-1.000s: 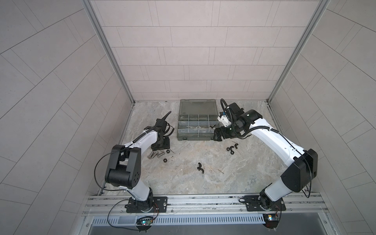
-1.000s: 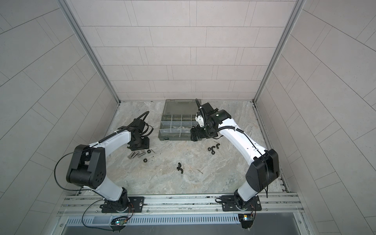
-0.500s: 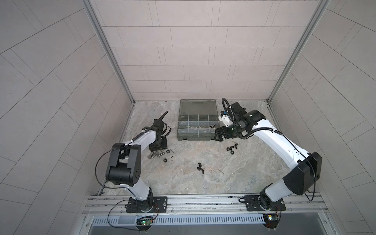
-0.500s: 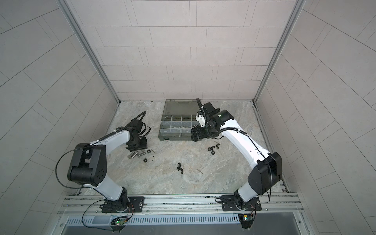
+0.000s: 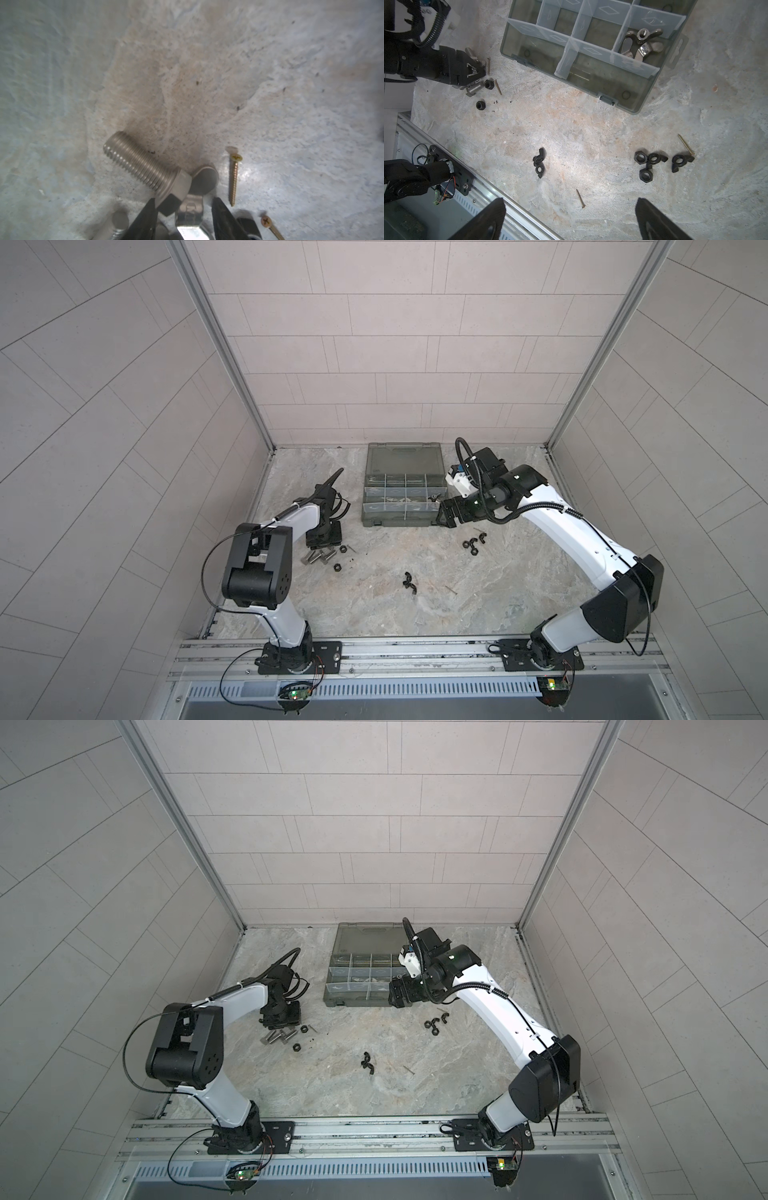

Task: Sort the screws and nuts into containers
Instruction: 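Close the left gripper on a silver wing nut and lift it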

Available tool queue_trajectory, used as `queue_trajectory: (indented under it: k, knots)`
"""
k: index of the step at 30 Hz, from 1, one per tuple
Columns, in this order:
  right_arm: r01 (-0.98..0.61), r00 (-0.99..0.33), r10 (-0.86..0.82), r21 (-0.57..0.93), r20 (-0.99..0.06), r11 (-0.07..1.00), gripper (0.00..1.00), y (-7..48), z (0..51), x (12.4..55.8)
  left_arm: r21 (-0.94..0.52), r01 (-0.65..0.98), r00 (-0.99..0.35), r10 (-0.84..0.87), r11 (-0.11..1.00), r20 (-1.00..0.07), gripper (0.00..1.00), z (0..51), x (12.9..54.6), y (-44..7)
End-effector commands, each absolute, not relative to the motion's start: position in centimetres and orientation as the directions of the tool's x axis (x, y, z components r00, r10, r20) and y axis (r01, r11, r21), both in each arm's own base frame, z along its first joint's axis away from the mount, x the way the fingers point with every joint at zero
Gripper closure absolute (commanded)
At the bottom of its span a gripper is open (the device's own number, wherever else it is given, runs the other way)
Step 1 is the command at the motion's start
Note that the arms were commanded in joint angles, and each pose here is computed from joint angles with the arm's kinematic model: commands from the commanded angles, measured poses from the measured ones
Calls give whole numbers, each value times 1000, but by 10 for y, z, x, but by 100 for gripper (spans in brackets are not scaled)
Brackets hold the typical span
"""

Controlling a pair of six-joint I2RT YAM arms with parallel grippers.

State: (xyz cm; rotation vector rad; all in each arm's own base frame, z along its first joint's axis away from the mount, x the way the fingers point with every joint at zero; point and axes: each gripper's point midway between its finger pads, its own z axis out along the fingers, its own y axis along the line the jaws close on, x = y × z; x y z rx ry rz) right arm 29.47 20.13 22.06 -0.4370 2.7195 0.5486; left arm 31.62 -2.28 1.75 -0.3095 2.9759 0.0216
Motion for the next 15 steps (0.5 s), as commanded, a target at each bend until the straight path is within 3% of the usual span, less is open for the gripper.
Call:
queue_trajectory:
  k: [1,7,10,15]
  knots:
    - [-365,-892,-230,320,-388,874,1,199,224,291,3,-217,-965,-214,976,-151,53,21,322,-20]
    - [-353,-897,-219,326,-383,877,1,196,222,292,5,-210,-968,-207,978,-144,60,19,325,-21]
    - [-347,-899,-212,328,-382,879,1,194,221,294,4,-207,-970,-205,978,-131,69,16,323,-22]
    - [-336,-905,-203,333,-375,881,1,191,219,295,2,-208,-971,-206,978,-121,72,13,322,-22]
